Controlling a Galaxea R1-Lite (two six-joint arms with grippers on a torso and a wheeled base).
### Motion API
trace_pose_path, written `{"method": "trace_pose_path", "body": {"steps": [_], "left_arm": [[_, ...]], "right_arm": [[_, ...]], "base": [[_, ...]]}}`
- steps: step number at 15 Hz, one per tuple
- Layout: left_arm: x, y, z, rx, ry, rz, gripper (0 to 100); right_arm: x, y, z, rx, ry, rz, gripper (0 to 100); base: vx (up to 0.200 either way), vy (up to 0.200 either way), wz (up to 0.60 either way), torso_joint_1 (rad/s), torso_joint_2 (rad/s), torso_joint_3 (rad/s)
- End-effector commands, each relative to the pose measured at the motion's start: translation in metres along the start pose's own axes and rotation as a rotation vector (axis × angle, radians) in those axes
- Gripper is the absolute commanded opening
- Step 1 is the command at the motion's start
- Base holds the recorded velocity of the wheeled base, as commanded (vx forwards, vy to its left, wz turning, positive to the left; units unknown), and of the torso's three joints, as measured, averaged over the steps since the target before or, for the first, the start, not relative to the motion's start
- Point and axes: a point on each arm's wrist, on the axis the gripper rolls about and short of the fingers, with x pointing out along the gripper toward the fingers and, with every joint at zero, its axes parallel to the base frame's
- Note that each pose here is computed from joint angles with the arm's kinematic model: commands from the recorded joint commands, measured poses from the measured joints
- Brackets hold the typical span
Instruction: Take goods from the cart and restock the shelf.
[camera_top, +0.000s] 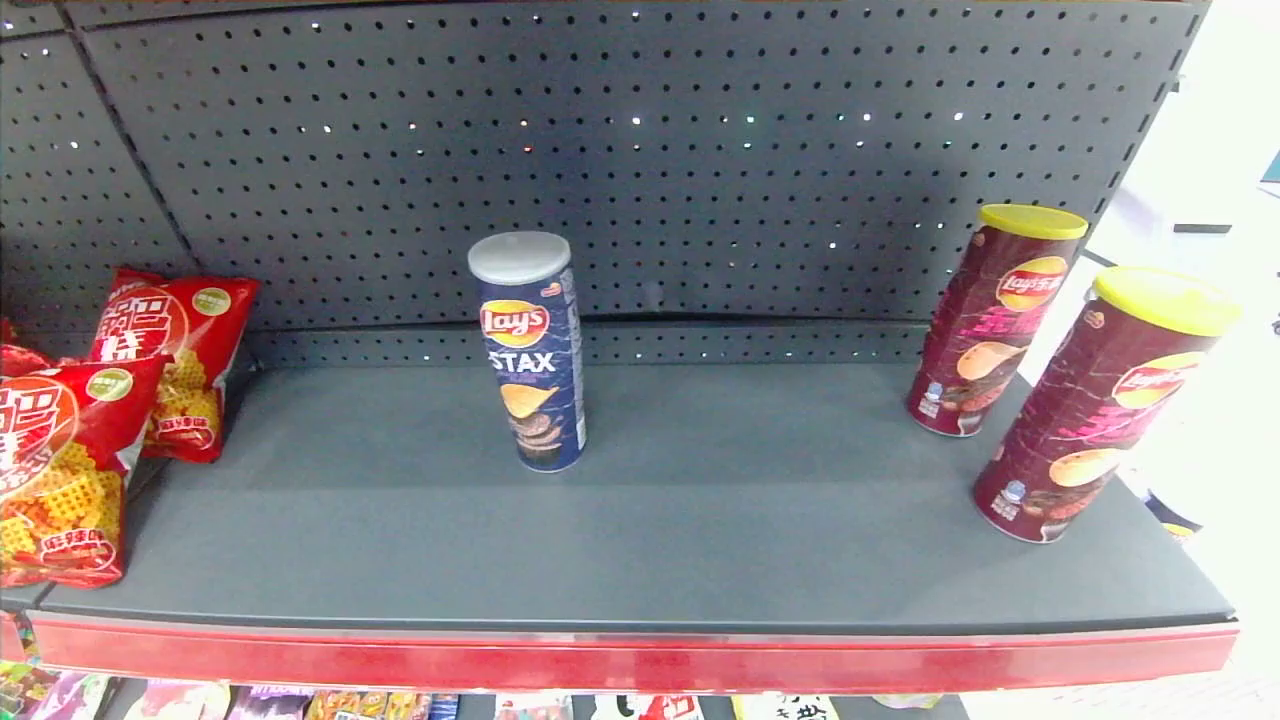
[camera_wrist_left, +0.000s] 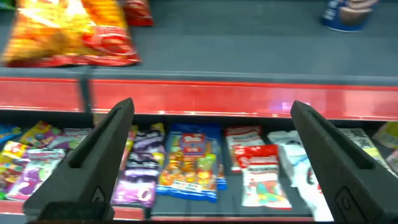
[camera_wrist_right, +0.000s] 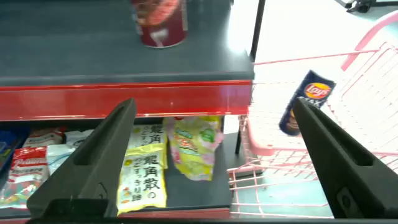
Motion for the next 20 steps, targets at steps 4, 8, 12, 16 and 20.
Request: {"method": "trace_pose_path", "body": {"steps": [4,8,12,16,20], "left_arm": [[0.0001,0.0,0.0,0.001,0.001,0.001,100],[0.0001,0.0,0.0,0.001,0.001,0.001,100],[0.0,0.0,0.0005,-0.001,-0.001,0.001,100],[0.0001,0.0,0.0,-0.001,0.001,0.002,100],[0.0001,0.0,0.0,-0.001,0.001,0.002,100]], "right_arm": [[0.0001,0.0,0.0,0.0,0.001,0.001,100],[0.0001,0.0,0.0,0.0,0.001,0.001,100],[0.0001,0.0,0.0,-0.002,0.001,0.001,100],[0.0001,0.0,0.0,-0.002,0.001,0.001,100],[0.0001,0.0,0.0,-0.002,0.001,0.001,100]], "base": [[0.0,-0.2,0.0,0.001,0.0,0.001],[0.0,-0.2,0.0,0.002,0.0,0.0],[0.0,-0.2,0.0,0.004,0.0,0.002],[0.0,-0.2,0.0,0.0,0.0,0.004],[0.0,-0.2,0.0,0.001,0.0,0.005]]}}
